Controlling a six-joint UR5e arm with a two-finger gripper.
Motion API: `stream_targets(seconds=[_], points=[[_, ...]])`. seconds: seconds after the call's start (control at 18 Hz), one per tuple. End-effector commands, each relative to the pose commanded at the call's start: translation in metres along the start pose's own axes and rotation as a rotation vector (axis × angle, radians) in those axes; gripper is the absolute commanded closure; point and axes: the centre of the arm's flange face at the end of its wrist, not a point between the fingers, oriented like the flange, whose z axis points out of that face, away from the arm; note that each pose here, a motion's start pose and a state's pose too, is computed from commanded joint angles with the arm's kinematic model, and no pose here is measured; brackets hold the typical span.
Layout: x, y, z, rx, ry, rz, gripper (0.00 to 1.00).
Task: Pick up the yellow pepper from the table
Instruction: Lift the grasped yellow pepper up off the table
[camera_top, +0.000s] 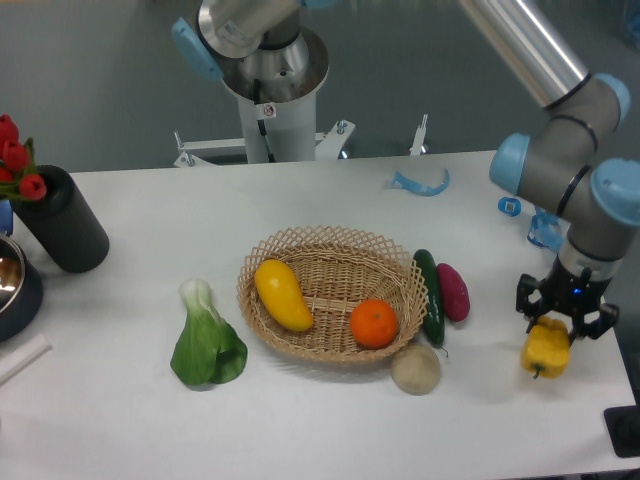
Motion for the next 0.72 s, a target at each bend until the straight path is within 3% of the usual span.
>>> stream_targets(seconds=[0.28, 0.44, 0.61, 0.72], points=[[-0.004, 0.017, -0.016, -0.013, 0.020, -0.033, 0.83], [-0.009, 0.022, -0.029, -0.045, -0.017, -0.025, 0.83], [-0.010, 0.017, -0.039, -0.070, -0.032, 0.076, 0.79], [-0.013, 0.017, -0.047, -0.113, -0.044, 0.091, 0.80]])
